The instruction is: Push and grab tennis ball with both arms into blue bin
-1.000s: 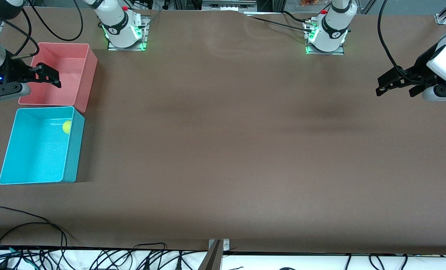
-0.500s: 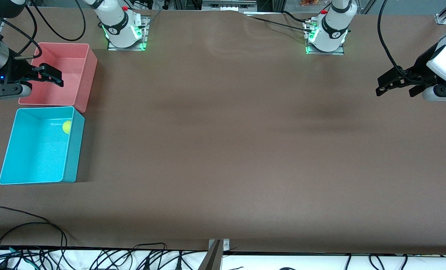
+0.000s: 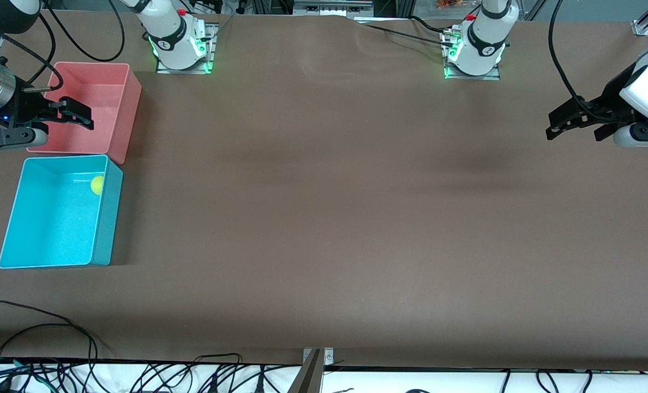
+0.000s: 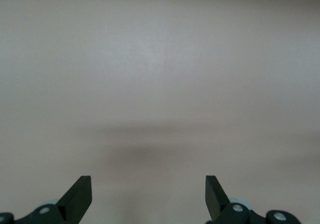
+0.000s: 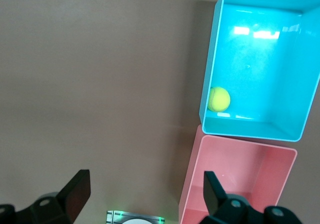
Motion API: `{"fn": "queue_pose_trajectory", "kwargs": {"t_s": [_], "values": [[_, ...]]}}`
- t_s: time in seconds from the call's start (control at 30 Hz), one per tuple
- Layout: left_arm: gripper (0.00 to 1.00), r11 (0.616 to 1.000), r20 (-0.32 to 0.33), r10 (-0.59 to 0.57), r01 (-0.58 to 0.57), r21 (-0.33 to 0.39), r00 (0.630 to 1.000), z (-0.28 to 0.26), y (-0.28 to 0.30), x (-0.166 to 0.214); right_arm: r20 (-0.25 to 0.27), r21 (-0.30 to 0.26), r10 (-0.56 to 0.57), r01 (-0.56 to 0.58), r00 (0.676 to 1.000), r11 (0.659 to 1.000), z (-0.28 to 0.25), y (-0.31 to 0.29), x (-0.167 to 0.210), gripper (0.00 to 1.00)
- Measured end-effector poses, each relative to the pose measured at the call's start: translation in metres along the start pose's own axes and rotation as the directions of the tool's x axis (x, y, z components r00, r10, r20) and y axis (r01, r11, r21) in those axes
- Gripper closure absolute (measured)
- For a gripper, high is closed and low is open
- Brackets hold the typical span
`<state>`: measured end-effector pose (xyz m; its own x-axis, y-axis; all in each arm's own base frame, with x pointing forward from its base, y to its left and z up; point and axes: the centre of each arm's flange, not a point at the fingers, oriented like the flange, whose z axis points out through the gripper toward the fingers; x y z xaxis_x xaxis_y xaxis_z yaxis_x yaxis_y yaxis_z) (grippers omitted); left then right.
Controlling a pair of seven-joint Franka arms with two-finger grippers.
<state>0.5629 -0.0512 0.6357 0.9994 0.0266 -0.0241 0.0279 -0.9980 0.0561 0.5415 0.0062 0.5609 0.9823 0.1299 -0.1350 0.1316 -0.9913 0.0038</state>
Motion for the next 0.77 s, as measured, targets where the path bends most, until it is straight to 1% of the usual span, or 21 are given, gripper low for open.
{"fn": "queue_pose_trajectory", "kwargs": {"t_s": [0.77], "values": [[0.0, 1.0, 0.0, 0.002, -0.002, 0.0, 1.0, 0.0, 0.0008, -0.0001, -0.002, 0.0, 0.009, -0.009, 1.0, 1.0, -0.0007, 0.0043, -0.0005, 0.0]]}}
